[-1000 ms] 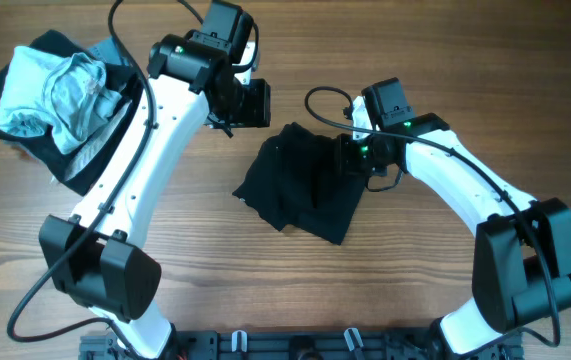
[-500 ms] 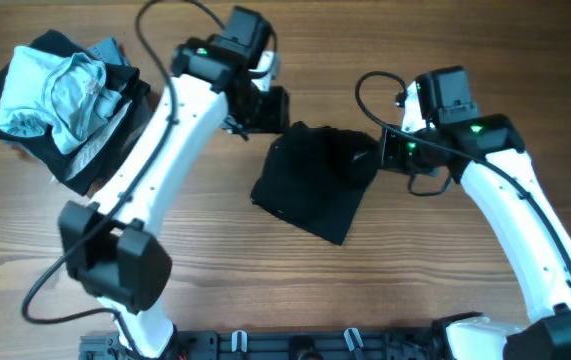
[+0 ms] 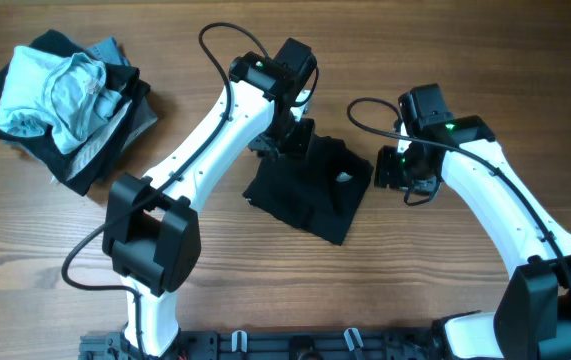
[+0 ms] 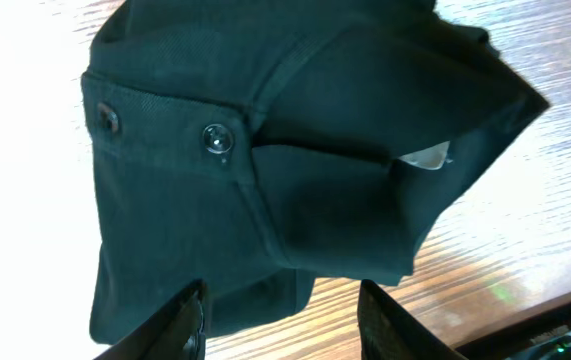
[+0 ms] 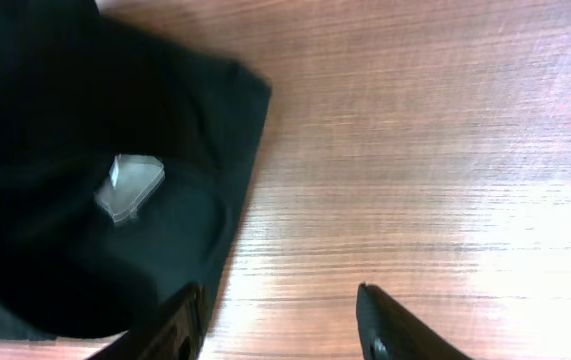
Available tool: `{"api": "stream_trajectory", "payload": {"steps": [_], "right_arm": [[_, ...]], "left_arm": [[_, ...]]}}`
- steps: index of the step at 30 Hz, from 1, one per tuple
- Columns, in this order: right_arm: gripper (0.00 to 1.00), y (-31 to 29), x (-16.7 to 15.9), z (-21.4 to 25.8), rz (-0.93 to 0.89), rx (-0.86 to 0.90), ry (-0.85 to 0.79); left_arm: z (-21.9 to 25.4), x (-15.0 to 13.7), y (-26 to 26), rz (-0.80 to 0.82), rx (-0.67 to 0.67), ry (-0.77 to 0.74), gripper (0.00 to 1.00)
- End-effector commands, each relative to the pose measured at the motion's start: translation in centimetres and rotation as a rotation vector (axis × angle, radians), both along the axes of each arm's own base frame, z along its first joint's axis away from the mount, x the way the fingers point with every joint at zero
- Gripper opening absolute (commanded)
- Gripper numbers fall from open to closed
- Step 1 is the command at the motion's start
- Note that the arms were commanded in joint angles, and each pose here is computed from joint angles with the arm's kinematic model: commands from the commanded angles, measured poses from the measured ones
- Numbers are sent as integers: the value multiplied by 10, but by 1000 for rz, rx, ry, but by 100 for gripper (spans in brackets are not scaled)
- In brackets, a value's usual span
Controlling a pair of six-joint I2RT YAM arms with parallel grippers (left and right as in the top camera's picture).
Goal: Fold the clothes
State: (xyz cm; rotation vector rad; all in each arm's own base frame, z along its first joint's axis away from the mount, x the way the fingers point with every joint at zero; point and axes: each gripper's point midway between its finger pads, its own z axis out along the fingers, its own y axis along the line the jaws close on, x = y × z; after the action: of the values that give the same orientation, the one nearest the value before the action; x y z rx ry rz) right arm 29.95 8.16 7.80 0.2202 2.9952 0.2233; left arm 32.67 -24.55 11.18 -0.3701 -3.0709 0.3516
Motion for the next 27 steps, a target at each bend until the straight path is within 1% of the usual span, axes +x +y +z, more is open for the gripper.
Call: {"api": "stream_trajectory", "payload": {"steps": [1, 2, 3, 4, 5, 7, 8, 9, 10, 11, 14, 15, 16, 17, 18, 20, 22, 23, 25, 27], "right_arm": [[45, 18, 19, 4, 112, 92, -89], [44, 42, 28, 14, 217, 213, -154], [44, 57, 33, 23, 277, 292, -199], [45, 71, 40, 33, 319, 366, -252], [45, 78, 47, 40, 337, 398, -295], [29, 86, 64, 49, 363, 408, -384], [18, 89, 72, 50, 359, 413, -413], [13, 91, 79, 48, 326, 428, -417], [8, 92, 83, 43, 292, 444, -403], [4, 95, 85, 34, 240, 477, -362], [4, 108, 80, 0, 93, 570, -188], [4, 113, 76, -14, 53, 607, -119], [4, 117, 71, -24, 18, 643, -54], [4, 120, 66, -34, -25, 665, 10], [4, 120, 58, -46, -88, 674, 95], [4, 115, 39, -67, -210, 639, 243], [4, 108, 31, -78, -249, 585, 286], [4, 101, 31, -82, -263, 538, 276], [4, 85, 37, -82, -265, 479, 225], [4, 79, 45, -73, -230, 487, 171]], "left_arm": [[-8, -5, 16, -6, 84, 20, 31], [-9, -7, 28, 4, 145, 22, 31], [-9, -7, 39, 27, 196, 24, 31], [-9, -8, 47, 46, 226, 29, 31], [-9, -8, 51, 63, 231, 39, 30], [-9, -7, 52, 75, 222, 47, 20], [-11, -6, 52, 78, 219, 43, 14], [-15, -6, 52, 78, 216, 42, 10], [-21, -6, 51, 83, 210, 45, 4], [-27, -8, 50, 94, 207, 52, 4], [-51, -12, 51, 146, 202, 70, 4], [-58, -14, 47, 161, 180, 80, 4], [-67, -17, 39, 162, 127, 98, 4], [-71, -18, 36, 165, 111, 103, 4], [-81, -19, 38, 196, 109, 106, 4], [-95, -22, 42, 231, 111, 113, 4], [-107, -29, 50, 250, 124, 130, 5], [-111, -32, 55, 256, 132, 142, 9], [-112, -31, 63, 279, 137, 153, 10], [-103, -22, 69, 311, 112, 144, 13]]}}
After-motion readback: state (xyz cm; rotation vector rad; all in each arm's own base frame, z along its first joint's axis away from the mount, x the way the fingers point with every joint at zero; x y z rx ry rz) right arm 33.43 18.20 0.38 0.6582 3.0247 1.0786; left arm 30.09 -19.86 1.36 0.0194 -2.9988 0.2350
